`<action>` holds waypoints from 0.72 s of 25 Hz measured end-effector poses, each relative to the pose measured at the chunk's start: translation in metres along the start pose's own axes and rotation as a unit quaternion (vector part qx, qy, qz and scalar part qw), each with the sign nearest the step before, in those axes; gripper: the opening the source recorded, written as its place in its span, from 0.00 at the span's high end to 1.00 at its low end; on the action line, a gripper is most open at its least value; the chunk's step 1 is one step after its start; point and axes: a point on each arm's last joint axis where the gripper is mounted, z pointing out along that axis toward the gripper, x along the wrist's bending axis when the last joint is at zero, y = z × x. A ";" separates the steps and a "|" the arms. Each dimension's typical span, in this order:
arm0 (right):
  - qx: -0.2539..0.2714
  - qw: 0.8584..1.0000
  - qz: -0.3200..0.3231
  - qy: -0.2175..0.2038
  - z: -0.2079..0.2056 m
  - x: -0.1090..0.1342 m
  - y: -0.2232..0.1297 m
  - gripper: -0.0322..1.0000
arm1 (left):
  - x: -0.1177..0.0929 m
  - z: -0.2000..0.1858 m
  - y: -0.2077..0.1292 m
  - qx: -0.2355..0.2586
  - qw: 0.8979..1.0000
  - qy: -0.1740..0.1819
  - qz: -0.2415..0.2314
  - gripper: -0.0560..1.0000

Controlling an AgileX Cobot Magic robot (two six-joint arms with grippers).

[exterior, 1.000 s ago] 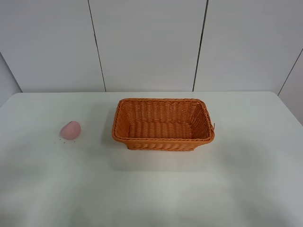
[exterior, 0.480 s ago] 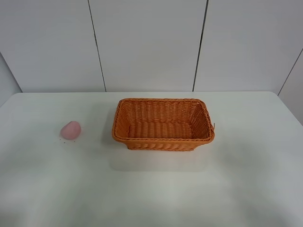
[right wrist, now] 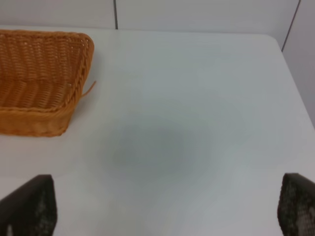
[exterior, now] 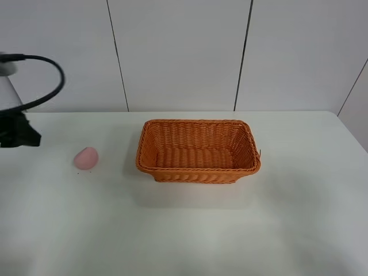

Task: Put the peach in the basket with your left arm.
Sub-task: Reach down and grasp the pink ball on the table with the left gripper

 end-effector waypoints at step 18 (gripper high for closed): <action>0.000 1.000 0.000 0.000 0.000 0.000 0.000 0.30 | 0.010 0.247 0.105 0.192 0.981 0.006 0.006 0.19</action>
